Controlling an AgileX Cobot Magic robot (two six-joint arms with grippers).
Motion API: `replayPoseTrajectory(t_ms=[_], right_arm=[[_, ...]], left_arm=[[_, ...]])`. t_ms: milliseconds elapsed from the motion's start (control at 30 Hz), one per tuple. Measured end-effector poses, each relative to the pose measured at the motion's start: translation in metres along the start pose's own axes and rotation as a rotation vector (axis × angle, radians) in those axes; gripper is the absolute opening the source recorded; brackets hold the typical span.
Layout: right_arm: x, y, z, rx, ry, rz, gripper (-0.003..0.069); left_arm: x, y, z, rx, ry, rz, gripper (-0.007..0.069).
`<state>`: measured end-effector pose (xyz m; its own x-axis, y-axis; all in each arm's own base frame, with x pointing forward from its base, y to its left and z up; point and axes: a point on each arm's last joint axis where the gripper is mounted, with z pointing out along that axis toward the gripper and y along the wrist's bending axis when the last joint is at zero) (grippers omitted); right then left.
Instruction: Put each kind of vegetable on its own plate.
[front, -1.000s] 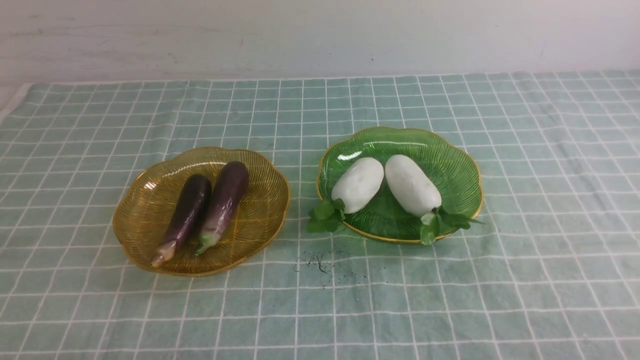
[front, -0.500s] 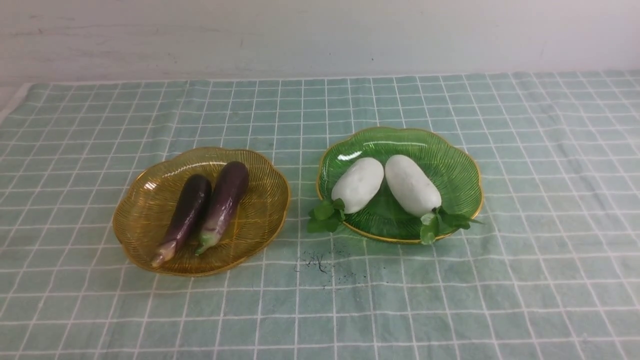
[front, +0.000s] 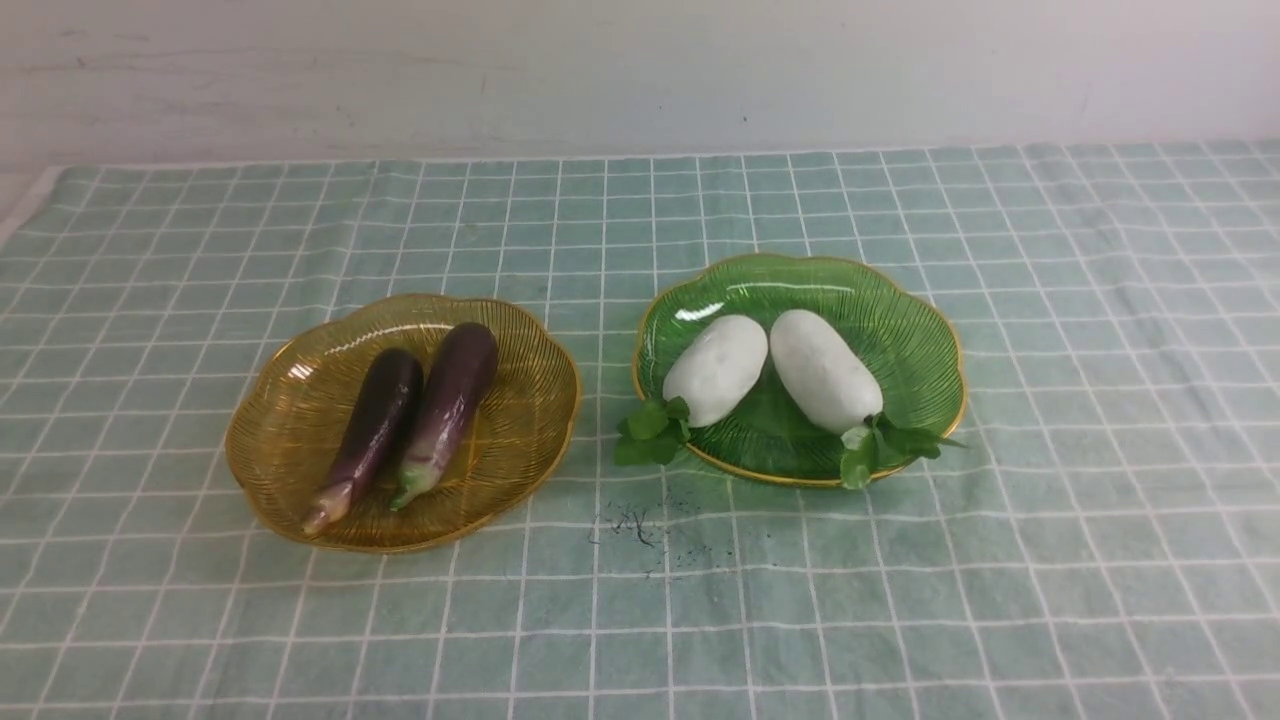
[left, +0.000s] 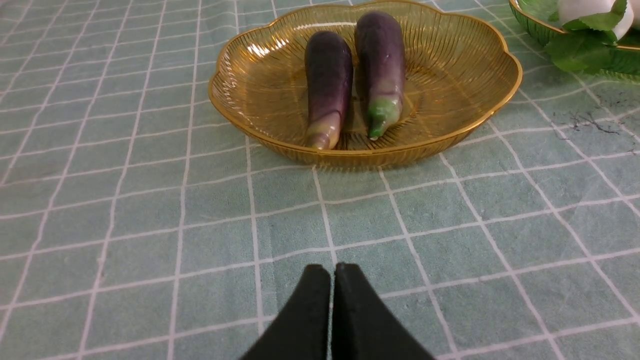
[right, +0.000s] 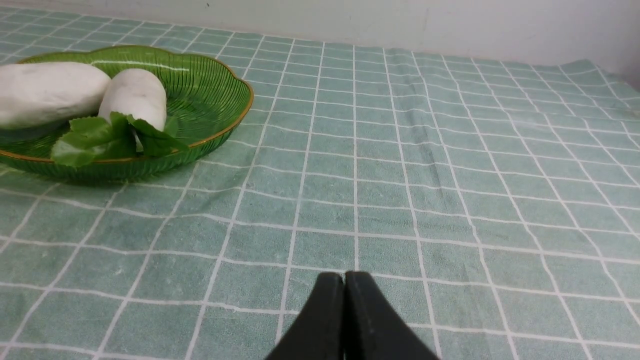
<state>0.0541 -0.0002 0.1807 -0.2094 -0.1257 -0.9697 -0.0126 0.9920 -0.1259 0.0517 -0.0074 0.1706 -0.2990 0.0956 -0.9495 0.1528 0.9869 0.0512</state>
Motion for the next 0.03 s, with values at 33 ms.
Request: replayPoseTrajectory(t_ms=[33], right_arm=[[0.0000, 0.0000, 0.0000, 0.000, 0.000, 0.000, -0.0014]], left_arm=[[0.0000, 0.0000, 0.0000, 0.000, 0.000, 0.000, -0.0008]])
